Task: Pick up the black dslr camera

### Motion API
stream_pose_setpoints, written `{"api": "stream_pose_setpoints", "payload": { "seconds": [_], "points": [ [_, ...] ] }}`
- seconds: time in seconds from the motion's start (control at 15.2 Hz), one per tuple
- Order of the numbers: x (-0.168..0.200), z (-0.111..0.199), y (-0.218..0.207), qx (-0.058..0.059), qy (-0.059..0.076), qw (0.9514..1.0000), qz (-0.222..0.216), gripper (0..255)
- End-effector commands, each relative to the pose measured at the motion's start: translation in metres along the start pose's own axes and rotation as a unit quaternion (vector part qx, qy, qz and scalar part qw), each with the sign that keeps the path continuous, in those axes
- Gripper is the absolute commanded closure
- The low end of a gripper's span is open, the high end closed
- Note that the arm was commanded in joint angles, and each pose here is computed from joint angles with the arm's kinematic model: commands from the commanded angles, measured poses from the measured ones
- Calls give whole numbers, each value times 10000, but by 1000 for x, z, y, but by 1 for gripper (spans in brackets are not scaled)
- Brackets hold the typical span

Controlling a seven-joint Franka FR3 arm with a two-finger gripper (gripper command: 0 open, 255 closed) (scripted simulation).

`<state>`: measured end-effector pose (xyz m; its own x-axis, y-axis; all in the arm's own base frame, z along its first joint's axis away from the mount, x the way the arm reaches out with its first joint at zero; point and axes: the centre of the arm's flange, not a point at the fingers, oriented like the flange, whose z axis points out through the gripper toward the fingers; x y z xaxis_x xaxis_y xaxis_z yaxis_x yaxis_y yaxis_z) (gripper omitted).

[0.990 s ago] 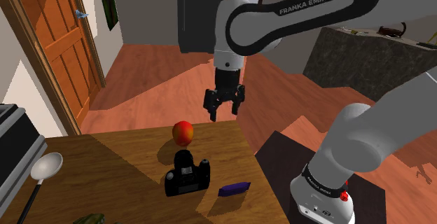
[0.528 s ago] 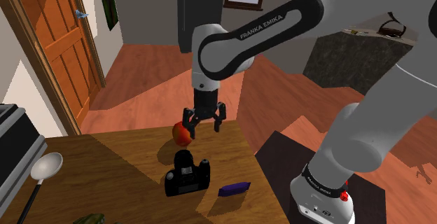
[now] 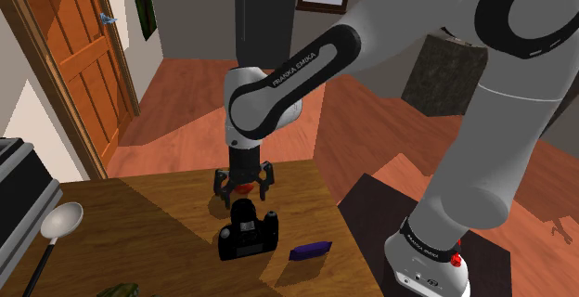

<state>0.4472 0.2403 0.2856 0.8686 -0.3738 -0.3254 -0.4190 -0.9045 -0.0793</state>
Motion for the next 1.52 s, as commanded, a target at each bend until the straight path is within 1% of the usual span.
{"api": "stream_pose_setpoints", "payload": {
  "seconds": [0.0,0.33,0.46,0.53,1.12,1.45],
  "points": [
    [6,15,-2,7,-15,10000,34,0],
    [15,40,0,7,-15,10000,34,0],
    [16,43,1,7,-15,10000,34,0],
    [15,43,1,7,-15,10000,34,255],
    [16,43,1,7,-15,10000,34,255],
    [7,18,-1,7,-15,10000,34,255]
  ]
}}
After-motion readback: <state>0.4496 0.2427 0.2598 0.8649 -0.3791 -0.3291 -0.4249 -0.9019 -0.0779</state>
